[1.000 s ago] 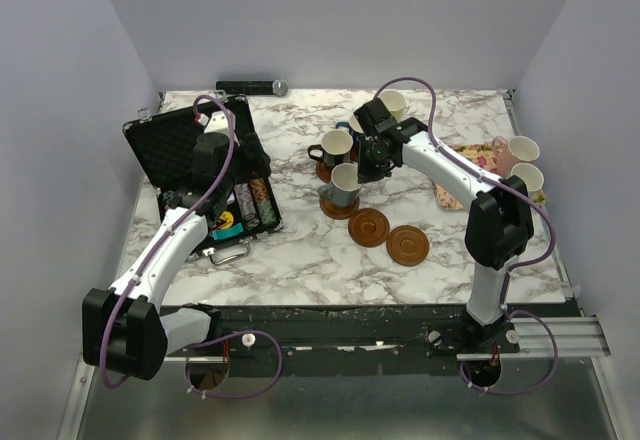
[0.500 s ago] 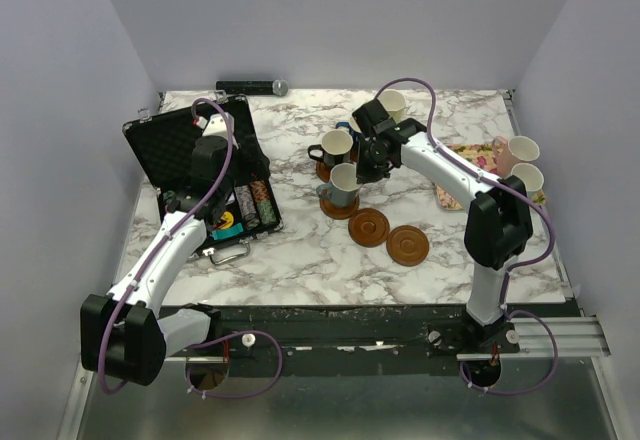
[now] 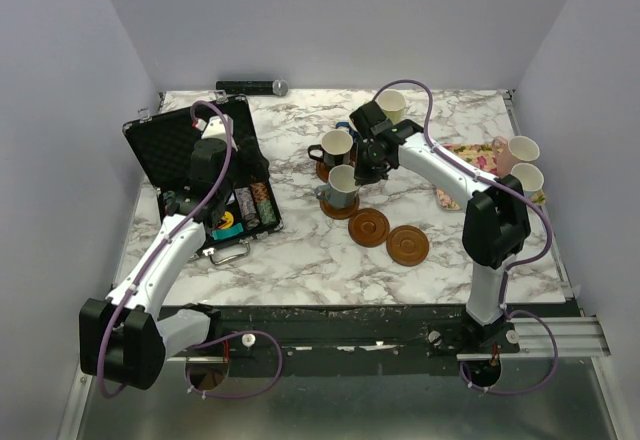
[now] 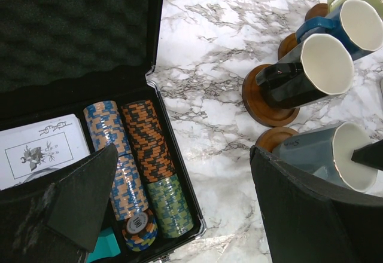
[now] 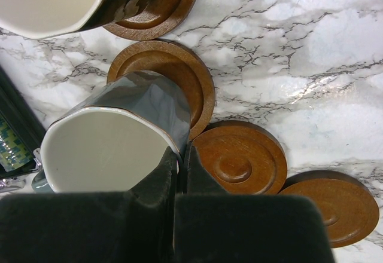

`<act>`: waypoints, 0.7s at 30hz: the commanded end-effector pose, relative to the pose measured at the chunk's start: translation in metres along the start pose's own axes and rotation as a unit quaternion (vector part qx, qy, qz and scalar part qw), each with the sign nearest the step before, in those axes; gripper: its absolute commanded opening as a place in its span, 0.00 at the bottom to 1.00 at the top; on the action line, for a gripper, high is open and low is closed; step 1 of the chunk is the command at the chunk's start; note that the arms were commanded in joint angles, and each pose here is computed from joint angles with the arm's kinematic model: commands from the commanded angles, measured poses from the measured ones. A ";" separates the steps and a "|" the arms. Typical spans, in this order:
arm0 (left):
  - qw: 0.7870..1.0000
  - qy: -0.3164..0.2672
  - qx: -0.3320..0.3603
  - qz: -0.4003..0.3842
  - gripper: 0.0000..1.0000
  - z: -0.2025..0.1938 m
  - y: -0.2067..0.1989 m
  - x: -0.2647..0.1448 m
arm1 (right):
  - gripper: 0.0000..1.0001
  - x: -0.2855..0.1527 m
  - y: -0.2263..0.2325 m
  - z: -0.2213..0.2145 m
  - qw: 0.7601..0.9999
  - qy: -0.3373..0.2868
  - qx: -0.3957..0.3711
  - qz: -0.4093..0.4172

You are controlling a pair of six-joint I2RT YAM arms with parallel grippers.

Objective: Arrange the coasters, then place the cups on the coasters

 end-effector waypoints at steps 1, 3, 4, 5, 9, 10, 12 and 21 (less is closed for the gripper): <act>1.000 -0.011 -0.004 0.013 0.99 0.001 0.003 -0.006 | 0.01 0.000 0.008 0.001 1.000 -0.008 0.005 0.002; 1.000 -0.008 -0.004 0.014 0.99 -0.001 0.004 -0.006 | 0.01 0.001 0.007 0.001 1.000 -0.007 0.006 -0.004; 1.000 -0.009 -0.004 0.014 0.99 -0.001 0.004 -0.006 | 0.01 0.001 0.008 0.001 1.000 -0.007 0.006 -0.007; 1.000 -0.009 -0.004 0.015 0.99 -0.001 0.004 -0.006 | 0.01 0.000 0.008 0.001 1.000 -0.008 0.006 -0.008; 1.000 -0.009 -0.004 0.015 0.99 -0.001 0.004 -0.006 | 0.13 0.002 0.008 0.000 1.000 -0.006 0.005 -0.012; 1.000 -0.010 -0.004 0.015 0.99 -0.001 0.004 -0.007 | 0.15 0.001 0.008 0.001 1.000 -0.008 0.005 -0.011; 1.000 -0.009 -0.003 0.016 0.99 -0.002 0.004 -0.007 | 0.18 0.001 0.008 0.001 1.000 -0.007 0.004 -0.013; 1.000 -0.010 -0.001 0.017 0.99 -0.002 0.005 -0.009 | 0.39 -0.001 0.010 0.001 1.000 -0.010 0.001 -0.010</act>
Point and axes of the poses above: each gripper's point midway between its finger pads, its own x axis out along the fingers, its own y axis along the line the jaws close on, z = x × y, the point moved 10 cm from there along -x, back along the fingers, and after that the axes turned 13 degrees about x, right-handed, at the moved point
